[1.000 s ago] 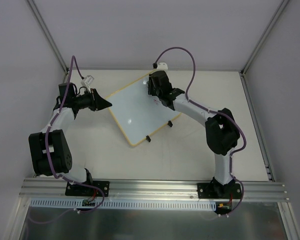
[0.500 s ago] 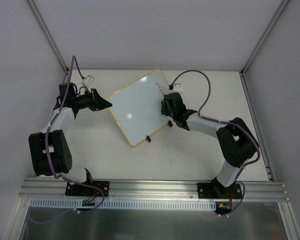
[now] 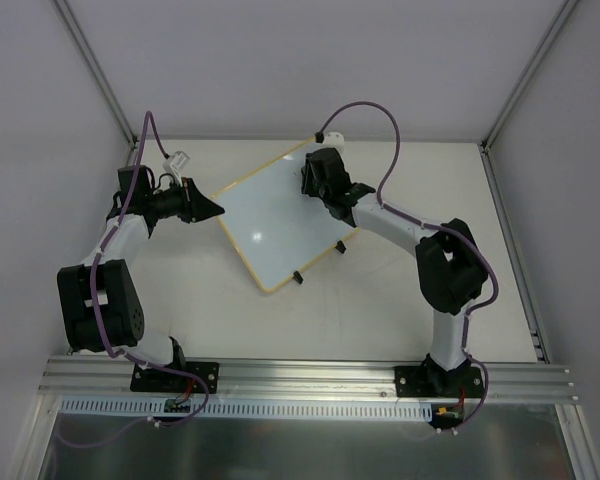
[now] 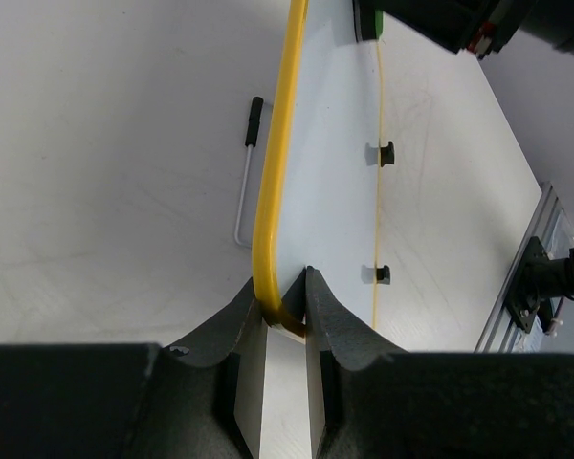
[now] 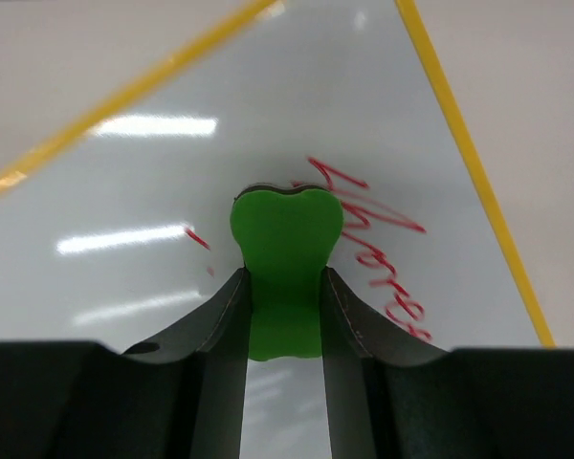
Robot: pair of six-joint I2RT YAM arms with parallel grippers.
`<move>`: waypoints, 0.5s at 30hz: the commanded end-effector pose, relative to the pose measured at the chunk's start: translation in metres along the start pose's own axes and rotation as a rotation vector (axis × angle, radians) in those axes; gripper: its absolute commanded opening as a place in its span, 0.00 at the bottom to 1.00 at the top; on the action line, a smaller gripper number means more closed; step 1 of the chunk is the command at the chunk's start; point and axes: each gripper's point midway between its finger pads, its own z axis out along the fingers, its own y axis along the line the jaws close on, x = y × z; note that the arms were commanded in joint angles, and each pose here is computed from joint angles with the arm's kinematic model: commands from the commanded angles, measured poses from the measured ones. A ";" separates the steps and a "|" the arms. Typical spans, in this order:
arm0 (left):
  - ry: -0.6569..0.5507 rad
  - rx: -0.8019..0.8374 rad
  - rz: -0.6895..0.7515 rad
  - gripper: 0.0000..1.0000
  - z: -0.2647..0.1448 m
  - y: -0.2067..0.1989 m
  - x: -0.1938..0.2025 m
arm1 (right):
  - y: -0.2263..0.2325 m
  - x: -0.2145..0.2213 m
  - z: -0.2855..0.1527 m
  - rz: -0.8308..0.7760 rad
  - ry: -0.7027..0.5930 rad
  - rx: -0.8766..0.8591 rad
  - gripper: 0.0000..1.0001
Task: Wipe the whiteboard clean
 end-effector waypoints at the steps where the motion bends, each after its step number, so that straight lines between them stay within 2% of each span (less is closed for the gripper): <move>1: 0.037 0.017 0.139 0.00 0.010 -0.001 0.011 | 0.038 -0.007 0.017 -0.012 -0.004 -0.077 0.01; 8: 0.042 0.000 0.143 0.00 0.010 0.001 0.012 | 0.086 -0.024 0.023 -0.079 -0.036 -0.137 0.00; 13: 0.044 -0.009 0.152 0.00 0.009 0.003 0.012 | 0.067 -0.024 0.026 -0.058 -0.045 -0.068 0.00; 15: 0.046 -0.012 0.151 0.00 0.009 0.003 0.013 | 0.044 -0.019 0.028 -0.048 -0.023 -0.006 0.00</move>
